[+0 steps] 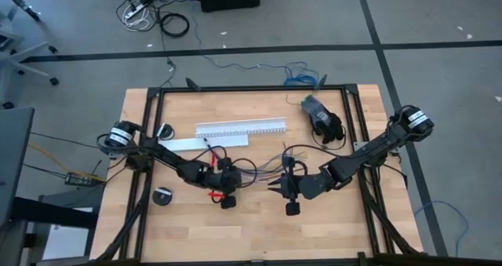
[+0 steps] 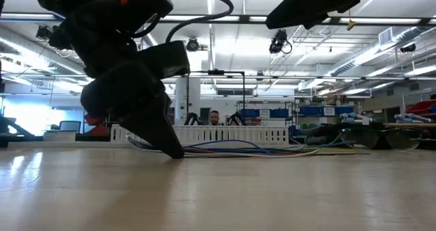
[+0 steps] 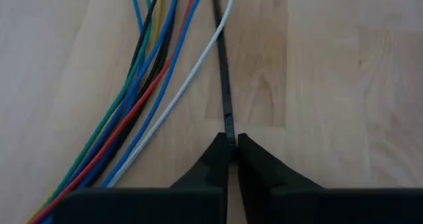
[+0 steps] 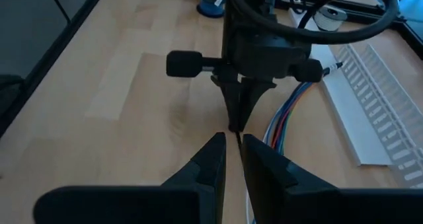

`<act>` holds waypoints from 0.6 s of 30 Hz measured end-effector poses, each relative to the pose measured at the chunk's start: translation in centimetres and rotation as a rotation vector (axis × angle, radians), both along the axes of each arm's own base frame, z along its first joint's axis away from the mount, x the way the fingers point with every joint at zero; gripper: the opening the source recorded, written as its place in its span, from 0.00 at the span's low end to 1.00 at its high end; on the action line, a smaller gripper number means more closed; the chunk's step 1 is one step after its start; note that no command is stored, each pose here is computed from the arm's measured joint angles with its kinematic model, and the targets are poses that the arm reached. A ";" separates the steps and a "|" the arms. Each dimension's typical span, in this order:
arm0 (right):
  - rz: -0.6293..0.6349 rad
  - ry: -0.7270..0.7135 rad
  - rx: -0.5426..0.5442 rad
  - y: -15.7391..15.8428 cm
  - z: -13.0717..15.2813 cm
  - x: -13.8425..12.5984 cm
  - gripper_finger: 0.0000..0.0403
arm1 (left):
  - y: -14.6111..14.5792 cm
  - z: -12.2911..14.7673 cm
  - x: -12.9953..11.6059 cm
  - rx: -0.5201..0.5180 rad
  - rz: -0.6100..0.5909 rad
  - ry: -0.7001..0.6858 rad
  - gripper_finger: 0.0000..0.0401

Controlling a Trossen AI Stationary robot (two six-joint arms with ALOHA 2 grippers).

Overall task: Ziptie cables
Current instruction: Wrap the colored wires together using a zip tie

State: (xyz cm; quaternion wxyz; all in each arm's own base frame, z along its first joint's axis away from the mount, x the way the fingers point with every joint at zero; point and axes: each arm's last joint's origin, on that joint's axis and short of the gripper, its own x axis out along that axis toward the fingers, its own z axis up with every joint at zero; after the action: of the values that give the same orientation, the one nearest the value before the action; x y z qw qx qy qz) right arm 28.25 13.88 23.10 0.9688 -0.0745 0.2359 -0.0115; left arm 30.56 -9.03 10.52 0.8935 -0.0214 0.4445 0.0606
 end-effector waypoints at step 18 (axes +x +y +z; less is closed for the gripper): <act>0.009 0.003 0.005 0.4 0.0 -0.2 0.12 | -3.1 7.9 0.9 0.201 -0.158 0.045 0.01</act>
State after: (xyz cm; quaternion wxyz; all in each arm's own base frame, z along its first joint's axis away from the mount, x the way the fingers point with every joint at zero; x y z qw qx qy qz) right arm 28.05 14.24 23.07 0.9687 -0.0731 0.2371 -0.0063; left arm 31.49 -12.18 18.40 0.8829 0.1050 0.4563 0.0347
